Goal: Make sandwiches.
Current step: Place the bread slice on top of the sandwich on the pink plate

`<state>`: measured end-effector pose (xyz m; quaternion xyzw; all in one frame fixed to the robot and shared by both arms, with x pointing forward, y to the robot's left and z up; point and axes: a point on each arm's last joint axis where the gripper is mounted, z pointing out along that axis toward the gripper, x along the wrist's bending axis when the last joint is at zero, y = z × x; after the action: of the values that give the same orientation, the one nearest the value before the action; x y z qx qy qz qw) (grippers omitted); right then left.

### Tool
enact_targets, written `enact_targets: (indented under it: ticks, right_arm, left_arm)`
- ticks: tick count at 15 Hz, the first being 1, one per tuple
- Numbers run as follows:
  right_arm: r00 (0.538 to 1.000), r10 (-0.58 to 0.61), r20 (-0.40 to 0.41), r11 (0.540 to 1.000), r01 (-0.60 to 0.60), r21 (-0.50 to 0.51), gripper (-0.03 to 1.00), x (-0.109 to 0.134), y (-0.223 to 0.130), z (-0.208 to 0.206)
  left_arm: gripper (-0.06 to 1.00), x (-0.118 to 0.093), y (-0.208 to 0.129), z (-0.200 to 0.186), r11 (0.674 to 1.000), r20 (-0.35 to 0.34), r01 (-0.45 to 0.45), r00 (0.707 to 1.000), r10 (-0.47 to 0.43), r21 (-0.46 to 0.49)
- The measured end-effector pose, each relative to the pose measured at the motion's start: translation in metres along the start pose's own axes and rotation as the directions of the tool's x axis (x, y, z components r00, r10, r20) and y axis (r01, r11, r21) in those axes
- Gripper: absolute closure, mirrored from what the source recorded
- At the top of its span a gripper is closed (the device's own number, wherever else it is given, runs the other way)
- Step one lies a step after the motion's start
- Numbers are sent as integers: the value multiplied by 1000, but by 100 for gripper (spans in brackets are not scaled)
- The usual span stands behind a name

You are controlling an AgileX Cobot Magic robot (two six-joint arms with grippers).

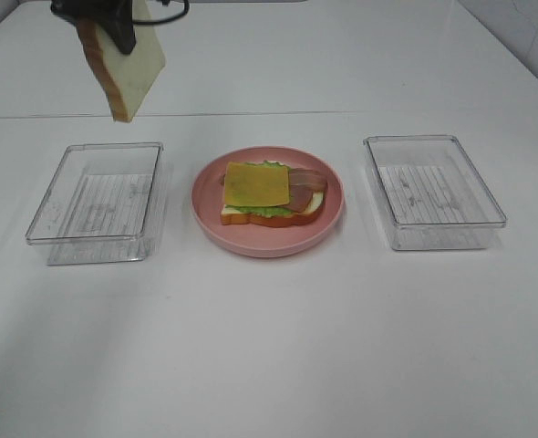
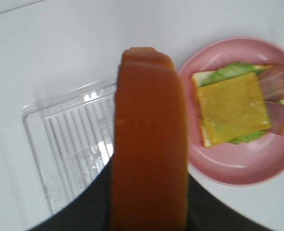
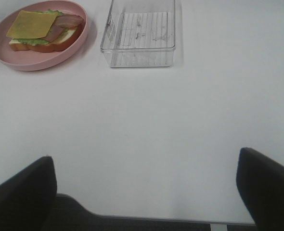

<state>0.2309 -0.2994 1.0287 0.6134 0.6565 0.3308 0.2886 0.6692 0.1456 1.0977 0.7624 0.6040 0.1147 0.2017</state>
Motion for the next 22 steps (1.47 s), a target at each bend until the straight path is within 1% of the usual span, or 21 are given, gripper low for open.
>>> enact_targets:
  ticks: [1,2,3,4,5,6,7,8,9,10,11,12,13,15,17,18,22]
  right_arm:
    - [1000,0,0,1000,0,0,0,0,0,0]
    - [1000,0,0,1000,0,0,0,0,0,0]
    - [1000,0,0,1000,0,0,0,0,0,0]
    - [1000,0,0,1000,0,0,0,0,0,0]
    - [1000,0,0,1000,0,0,0,0,0,0]
    - [1000,0,0,1000,0,0,0,0,0,0]
    - [1000,0,0,1000,0,0,0,0,0,0]
    - [1000,0,0,1000,0,0,0,0,0,0]
    - [1000,0,0,1000,0,0,0,0,0,0]
    - [1000,0,0,1000,0,0,0,0,0,0]
    - [1000,0,0,1000,0,0,0,0,0,0]
    - [1000,0,0,1000,0,0,0,0,0,0]
    - [1000,0,0,1000,0,0,0,0,0,0]
    - [1000,0,0,1000,0,0,0,0,0,0]
    - [1000,0,0,1000,0,0,0,0,0,0]
    - [1000,0,0,1000,0,0,0,0,0,0]
    - [1000,0,0,1000,0,0,0,0,0,0]
  left_arm:
    - [75,-7,0,-15,1000,72,-10,997,12,-24]
    - [75,-10,0,-17,999,104,-19,994,22,-26]
    - [75,-18,1,-17,999,198,-16,980,22,-32]
    - [75,-26,4,-12,999,289,8,957,8,-53]
    - [75,-35,8,-5,995,388,64,921,-29,-77]
    - [75,-39,9,1,991,436,108,898,-61,-84]
    - [75,-40,7,6,989,461,128,884,-81,-73]
    - [75,-43,3,18,986,502,161,857,-113,-53]
    - [75,-46,-9,42,978,558,209,814,-161,-23]
    - [75,-47,-18,62,971,582,240,790,-192,-5]
    - [75,-46,-23,71,970,587,242,786,-195,-2]
    - [75,-47,-27,86,968,602,252,774,-199,-4]
    - [75,-48,-30,106,963,620,271,754,-214,3]
    - [75,-48,-36,134,950,628,307,728,-274,59]
    - [75,-48,-43,152,945,621,309,722,-305,104]
    - [75,-48,-51,169,935,619,318,706,-344,157]
    - [75,-50,-47,181,930,632,323,688,-357,174]
